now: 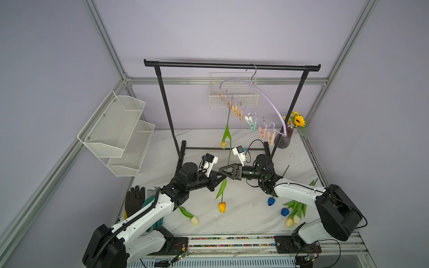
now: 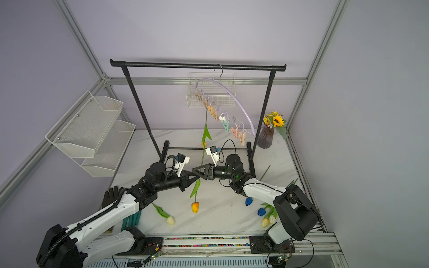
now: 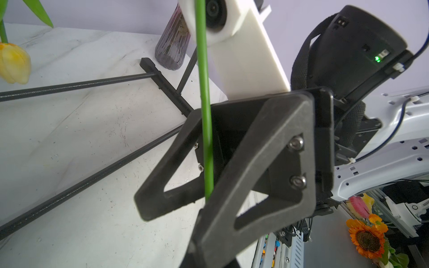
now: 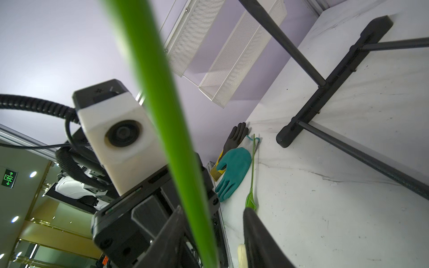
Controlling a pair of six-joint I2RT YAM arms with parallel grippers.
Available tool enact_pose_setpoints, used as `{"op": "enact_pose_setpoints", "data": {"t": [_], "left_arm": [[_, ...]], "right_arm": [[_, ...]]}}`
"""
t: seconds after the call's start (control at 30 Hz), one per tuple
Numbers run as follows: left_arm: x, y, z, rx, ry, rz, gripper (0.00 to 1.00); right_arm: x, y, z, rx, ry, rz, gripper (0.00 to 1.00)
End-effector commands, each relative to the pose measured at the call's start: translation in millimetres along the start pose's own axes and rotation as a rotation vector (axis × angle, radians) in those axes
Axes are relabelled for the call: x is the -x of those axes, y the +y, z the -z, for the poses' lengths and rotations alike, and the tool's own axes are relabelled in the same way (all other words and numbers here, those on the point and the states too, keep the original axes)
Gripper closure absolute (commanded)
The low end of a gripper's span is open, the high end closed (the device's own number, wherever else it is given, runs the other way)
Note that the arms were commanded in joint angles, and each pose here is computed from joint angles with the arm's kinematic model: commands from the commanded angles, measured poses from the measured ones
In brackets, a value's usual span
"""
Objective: Dry the flowers on a clothes hanger
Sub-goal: Pick up the flower at the center of the board.
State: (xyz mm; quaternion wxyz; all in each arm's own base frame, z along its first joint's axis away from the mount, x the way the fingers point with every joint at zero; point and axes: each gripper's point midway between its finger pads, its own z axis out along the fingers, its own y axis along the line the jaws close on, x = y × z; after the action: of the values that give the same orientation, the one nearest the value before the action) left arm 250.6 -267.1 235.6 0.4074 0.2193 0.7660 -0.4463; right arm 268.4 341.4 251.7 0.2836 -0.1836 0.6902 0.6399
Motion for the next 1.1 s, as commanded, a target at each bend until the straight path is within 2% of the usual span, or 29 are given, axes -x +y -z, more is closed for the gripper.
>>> {"op": "enact_pose_setpoints", "data": {"t": [0.0, 0.17, 0.23, 0.43, 0.53, 0.77, 0.83, 0.97, 1.07], "left_arm": [[20.8, -13.9, 5.8, -0.042, -0.085, -0.061, 1.0], [20.8, -12.4, 8.1, -0.032, -0.098, -0.057, 1.0], [21.6, -14.0, 8.2, -0.039, -0.1, -0.059, 1.0], [22.8, -17.5, 8.3, -0.057, -0.103, -0.06, 1.0], [22.4, -17.4, 9.0, -0.056, -0.104, -0.061, 1.0], [25.8, -16.5, 11.2, -0.043, -0.12, -0.067, 1.0], [28.4, -15.8, 11.8, -0.033, -0.129, -0.068, 0.87], [37.0, -13.2, 14.5, -0.003, -0.155, -0.082, 0.55], [50.7, -5.0, 19.7, 0.069, -0.181, -0.086, 0.45]], "right_arm": [[5.1, 12.1, 8.0, 0.037, -0.011, 0.051, 0.55], [7.4, 18.1, 12.9, 0.052, -0.01, 0.077, 0.55], [8.4, 17.9, 13.1, 0.055, -0.008, 0.078, 0.58], [6.1, 17.8, 11.5, 0.068, 0.013, 0.077, 0.89], [5.9, 18.5, 13.1, 0.068, 0.012, 0.084, 0.98], [7.8, 11.0, 16.9, 0.045, 0.007, 0.092, 1.0], [7.4, 5.1, 17.9, 0.012, 0.011, 0.102, 1.0], [4.9, -4.2, 20.4, -0.062, 0.027, 0.144, 1.0], [1.9, -17.8, 25.8, -0.154, 0.035, 0.177, 1.0]]}}
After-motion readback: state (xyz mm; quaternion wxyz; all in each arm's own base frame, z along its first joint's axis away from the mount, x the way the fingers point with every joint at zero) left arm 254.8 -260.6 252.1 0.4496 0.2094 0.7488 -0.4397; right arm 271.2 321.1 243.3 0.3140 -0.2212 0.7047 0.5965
